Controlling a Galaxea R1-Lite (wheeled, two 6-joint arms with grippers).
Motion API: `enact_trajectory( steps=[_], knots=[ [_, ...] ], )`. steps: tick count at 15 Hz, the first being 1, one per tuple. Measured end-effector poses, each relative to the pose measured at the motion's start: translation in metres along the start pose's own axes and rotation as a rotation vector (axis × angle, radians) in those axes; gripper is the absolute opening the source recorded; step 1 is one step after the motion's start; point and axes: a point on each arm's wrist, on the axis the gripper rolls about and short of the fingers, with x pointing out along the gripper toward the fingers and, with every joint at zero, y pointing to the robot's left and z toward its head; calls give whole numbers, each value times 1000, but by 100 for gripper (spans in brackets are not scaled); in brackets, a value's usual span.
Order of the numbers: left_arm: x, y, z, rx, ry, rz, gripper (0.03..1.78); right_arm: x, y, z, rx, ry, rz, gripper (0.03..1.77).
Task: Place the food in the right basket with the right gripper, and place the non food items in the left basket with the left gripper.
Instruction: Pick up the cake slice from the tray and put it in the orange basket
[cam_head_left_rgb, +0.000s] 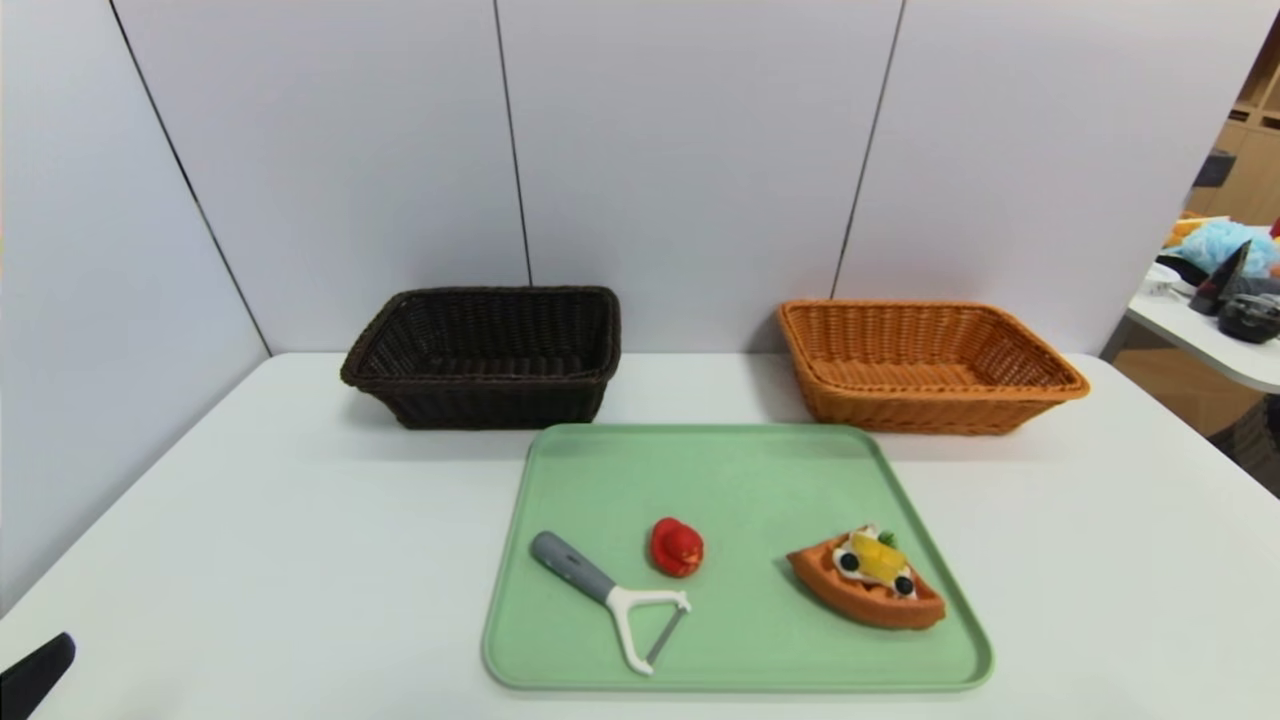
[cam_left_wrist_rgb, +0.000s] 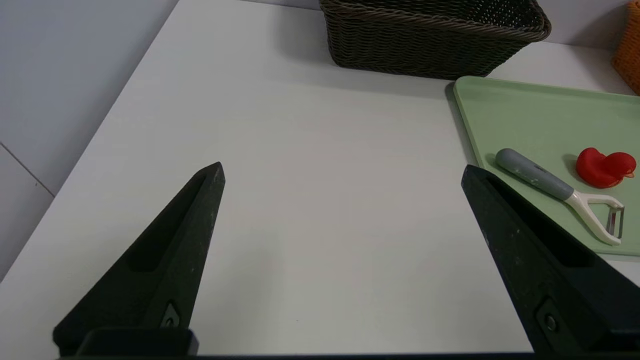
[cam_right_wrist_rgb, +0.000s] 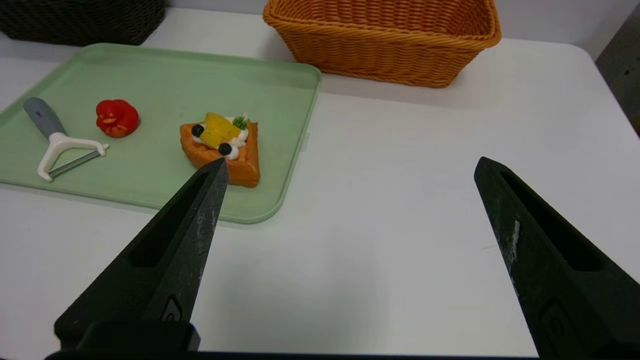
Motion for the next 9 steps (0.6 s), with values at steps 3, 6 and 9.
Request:
enact_trajectory(
  steps=[3,6,9],
  knots=[
    [28,-2,23,-2,116,15,169,30,-4,23,15,107,40,170],
    [60,-4,39,-5,218,29,169,65,-8,40,31,215,91,170],
    [87,-4,44,-5,303,41,169,93,-10,45,43,300,140,170]
  ],
)
